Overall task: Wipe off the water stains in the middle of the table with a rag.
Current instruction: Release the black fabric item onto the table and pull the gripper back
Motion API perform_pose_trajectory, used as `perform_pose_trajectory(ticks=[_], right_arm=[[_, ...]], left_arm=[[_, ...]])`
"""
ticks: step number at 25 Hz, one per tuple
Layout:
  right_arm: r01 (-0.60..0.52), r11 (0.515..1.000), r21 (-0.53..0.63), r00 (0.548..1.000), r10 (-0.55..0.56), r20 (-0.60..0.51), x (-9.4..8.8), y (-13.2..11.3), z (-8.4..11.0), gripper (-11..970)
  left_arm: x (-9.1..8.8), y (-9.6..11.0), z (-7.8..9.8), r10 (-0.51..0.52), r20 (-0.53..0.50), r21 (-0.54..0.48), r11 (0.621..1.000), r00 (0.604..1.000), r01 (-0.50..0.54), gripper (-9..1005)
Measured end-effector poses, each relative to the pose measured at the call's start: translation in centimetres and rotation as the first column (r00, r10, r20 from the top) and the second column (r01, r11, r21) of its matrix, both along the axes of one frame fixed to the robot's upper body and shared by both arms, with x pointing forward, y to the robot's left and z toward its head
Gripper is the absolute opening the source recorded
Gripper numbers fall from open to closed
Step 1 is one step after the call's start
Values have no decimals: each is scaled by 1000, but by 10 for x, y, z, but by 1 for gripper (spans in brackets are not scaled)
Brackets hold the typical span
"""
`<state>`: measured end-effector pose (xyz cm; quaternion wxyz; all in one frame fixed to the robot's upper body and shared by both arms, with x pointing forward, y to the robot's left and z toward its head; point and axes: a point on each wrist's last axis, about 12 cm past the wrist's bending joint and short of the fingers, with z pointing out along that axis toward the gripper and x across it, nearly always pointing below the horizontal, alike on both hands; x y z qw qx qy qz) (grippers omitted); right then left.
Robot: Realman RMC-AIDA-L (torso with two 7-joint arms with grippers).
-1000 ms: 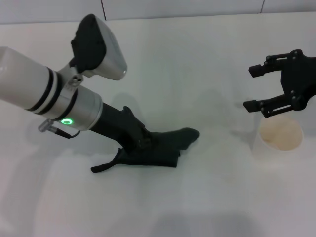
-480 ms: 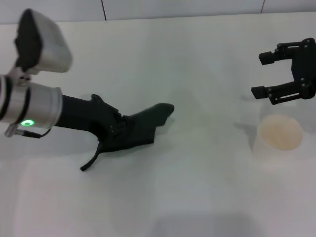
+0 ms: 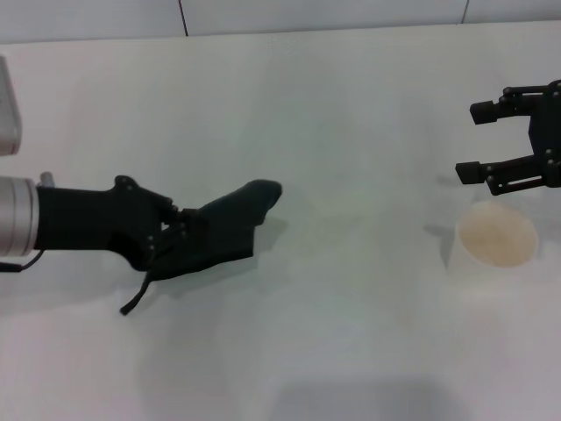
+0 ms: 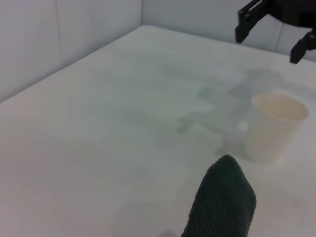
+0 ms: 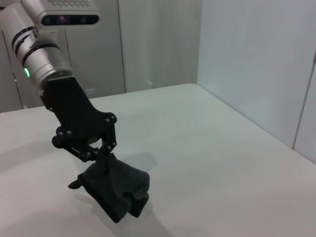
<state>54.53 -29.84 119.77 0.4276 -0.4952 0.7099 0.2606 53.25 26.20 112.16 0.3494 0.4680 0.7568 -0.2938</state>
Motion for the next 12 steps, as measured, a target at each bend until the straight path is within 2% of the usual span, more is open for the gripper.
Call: perform_pose_trajectory(ticks=[5,12], right_arm=[[0,1000,4,1000,0,-6,0,0,-2,826],[-4,1000,8,1000,4,-12,-1,1,-5,826]], left_arm=[[-4,7,-4,21,-10,47,999,1000,-21,70],[-2,6,-4,34,3,40,999,999,-34,70]])
